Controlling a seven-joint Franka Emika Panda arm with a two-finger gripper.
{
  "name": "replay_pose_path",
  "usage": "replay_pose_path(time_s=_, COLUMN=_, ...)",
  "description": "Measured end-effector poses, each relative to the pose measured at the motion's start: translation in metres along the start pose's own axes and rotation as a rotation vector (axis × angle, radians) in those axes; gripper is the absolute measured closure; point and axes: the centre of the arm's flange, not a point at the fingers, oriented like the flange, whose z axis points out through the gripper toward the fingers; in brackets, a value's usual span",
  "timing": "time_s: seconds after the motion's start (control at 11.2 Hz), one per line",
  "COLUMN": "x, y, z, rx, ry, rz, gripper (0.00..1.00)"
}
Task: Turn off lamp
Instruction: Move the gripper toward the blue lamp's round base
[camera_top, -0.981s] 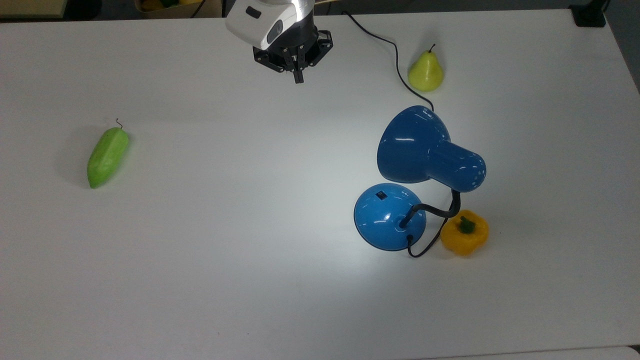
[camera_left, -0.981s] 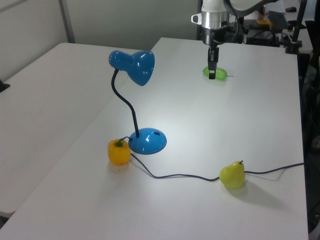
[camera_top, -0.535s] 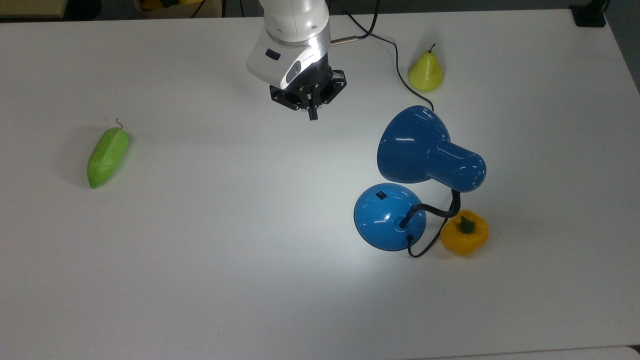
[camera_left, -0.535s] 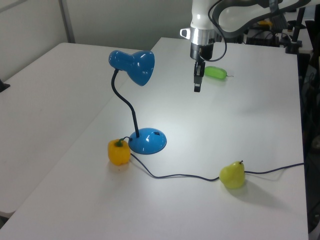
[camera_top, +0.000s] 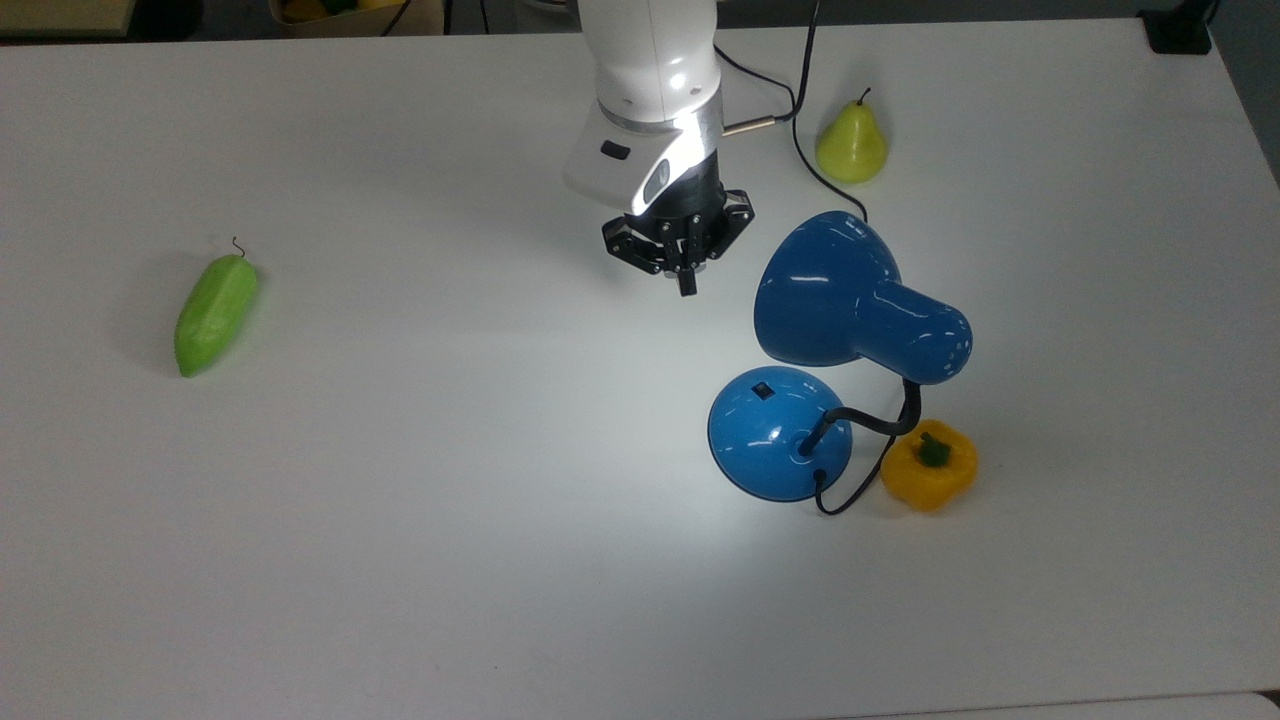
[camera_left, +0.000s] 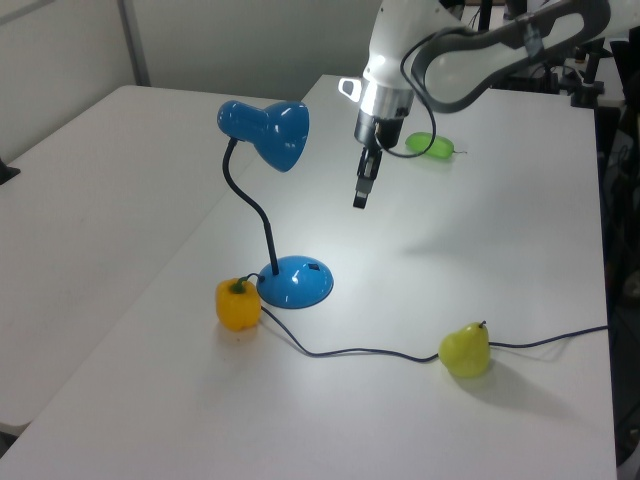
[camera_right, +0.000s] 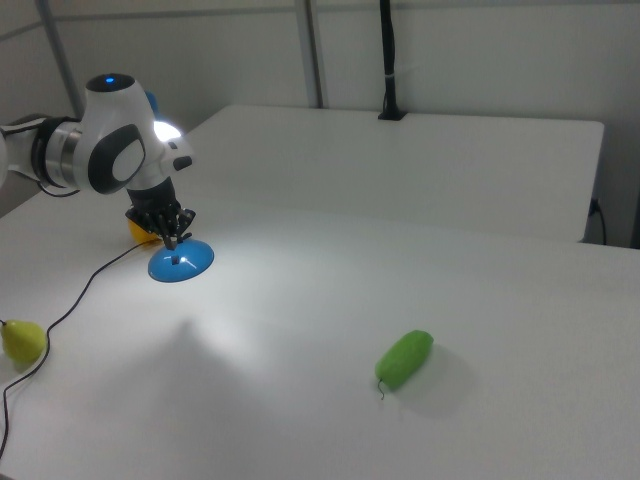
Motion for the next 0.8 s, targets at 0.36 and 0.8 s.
replay_pose_path(time_s=0.36, x=0.007, y=-0.023, z=0.043, rx=-0.003, ry=0.043, rz=-0.036, gripper=0.99)
replay_pose_path(time_s=0.8, x=0.010, y=-0.022, z=0.066, rx=-0.014, ry=0.071, rz=-0.158, gripper=0.99)
